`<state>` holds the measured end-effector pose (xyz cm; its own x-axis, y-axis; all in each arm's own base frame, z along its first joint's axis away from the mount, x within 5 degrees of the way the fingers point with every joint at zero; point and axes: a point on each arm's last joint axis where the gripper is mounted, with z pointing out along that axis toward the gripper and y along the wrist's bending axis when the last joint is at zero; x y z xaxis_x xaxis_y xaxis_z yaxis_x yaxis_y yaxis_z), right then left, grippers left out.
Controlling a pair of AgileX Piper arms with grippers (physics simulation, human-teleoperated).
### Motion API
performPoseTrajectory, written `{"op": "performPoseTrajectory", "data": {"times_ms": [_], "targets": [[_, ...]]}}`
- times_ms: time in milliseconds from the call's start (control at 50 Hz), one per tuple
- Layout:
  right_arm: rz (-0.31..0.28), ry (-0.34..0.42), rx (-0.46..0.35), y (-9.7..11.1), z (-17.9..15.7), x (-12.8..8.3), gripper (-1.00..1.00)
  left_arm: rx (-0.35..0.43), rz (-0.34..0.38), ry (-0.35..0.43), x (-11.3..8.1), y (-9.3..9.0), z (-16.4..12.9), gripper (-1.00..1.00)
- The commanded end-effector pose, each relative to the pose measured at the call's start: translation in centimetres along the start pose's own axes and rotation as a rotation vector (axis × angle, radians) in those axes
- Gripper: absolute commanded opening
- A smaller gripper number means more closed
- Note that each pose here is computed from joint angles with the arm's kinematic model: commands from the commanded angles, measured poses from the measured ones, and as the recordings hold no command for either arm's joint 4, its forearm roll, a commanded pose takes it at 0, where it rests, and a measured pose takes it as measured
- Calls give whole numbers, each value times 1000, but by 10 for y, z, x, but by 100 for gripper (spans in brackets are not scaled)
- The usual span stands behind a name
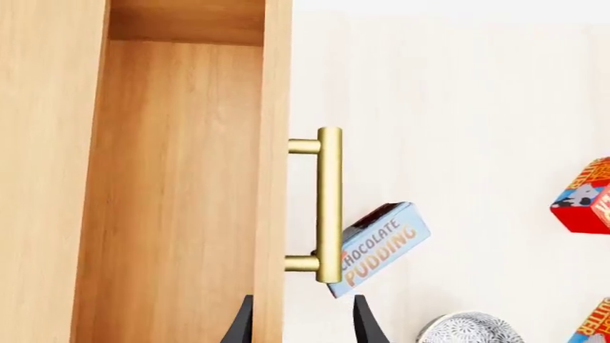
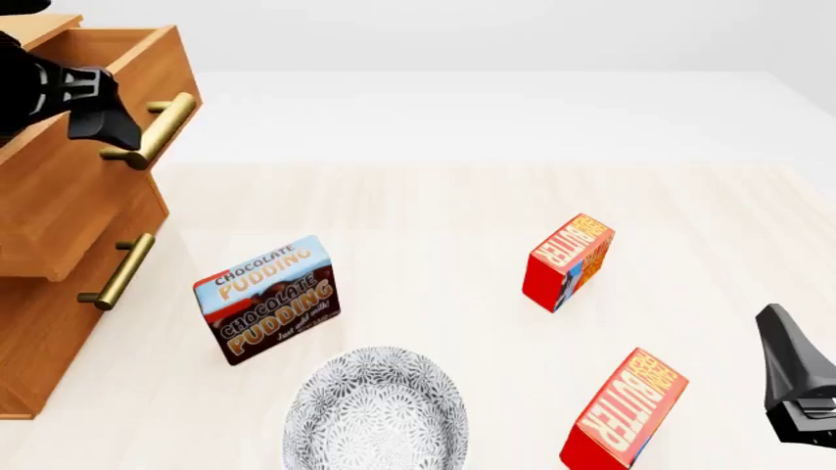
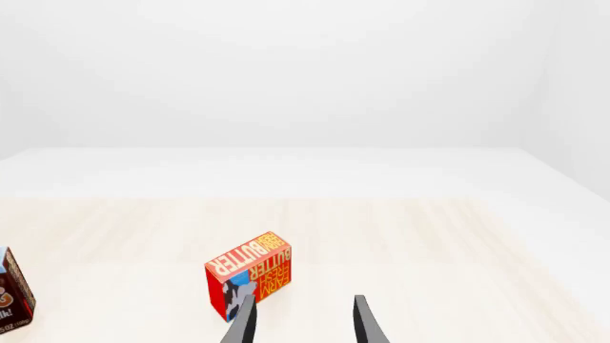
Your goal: Put the butter at the front in the top drawer of the cabinet and close it.
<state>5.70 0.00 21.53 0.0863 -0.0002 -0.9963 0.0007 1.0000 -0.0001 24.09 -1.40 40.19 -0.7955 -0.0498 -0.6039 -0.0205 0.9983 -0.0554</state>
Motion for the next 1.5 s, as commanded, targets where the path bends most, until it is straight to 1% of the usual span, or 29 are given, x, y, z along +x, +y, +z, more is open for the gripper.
{"op": "performPoseTrajectory", "data": {"times_ms": [20, 180, 220, 260, 500, 560, 640, 700, 760, 860, 880, 920, 1000, 1120, 1140, 1380, 1480, 1500], "targets": [[0, 0, 0, 0, 0, 0, 100, 28, 33, 1, -4, -10, 2, 100], [0, 0, 0, 0, 0, 0, 100, 51, 59, 10, -4, -21, 10, 100], [0, 0, 0, 0, 0, 0, 100, 51, 59, 10, -4, -21, 10, 100], [0, 0, 0, 0, 0, 0, 100, 62, 70, 16, -3, -26, 14, 100], [0, 0, 0, 0, 0, 0, 100, 82, 88, 21, -1, -34, 16, 100], [0, 0, 0, 0, 0, 0, 100, 97, 93, 22, 2, -41, 17, 100], [0, 0, 0, 0, 0, 0, 100, 105, 95, 18, 3, -44, 17, 100], [0, 0, 0, 0, 0, 0, 100, 123, 101, 19, 5, -51, 18, 100], [0, 0, 0, 0, 0, 0, 100, 126, 106, 20, 4, -53, 19, 100], [0, 0, 0, 0, 0, 0, 100, 153, 118, 14, 5, -64, 20, 100], [0, 0, 0, 0, 0, 0, 100, 162, 123, 15, 5, -69, 22, 100], [0, 0, 0, 0, 0, 0, 100, 163, 126, 16, 4, -70, 23, 100], [0, 0, 0, 0, 0, 0, 100, 187, 142, 18, 3, -82, 27, 100], [0, 0, 0, 0, 0, 0, 100, 203, 158, 23, 2, -92, 31, 100], [0, 0, 0, 0, 0, 0, 100, 213, 166, 24, 2, -97, 32, 100], [0, 0, 0, 0, 0, 0, 100, 234, 193, 17, -2, -107, 28, 100], [0, 0, 0, 0, 0, 0, 100, 238, 203, 23, -1, -110, 30, 100], [0, 0, 0, 0, 0, 0, 100, 246, 201, 15, 0, -111, 25, 100]]}}
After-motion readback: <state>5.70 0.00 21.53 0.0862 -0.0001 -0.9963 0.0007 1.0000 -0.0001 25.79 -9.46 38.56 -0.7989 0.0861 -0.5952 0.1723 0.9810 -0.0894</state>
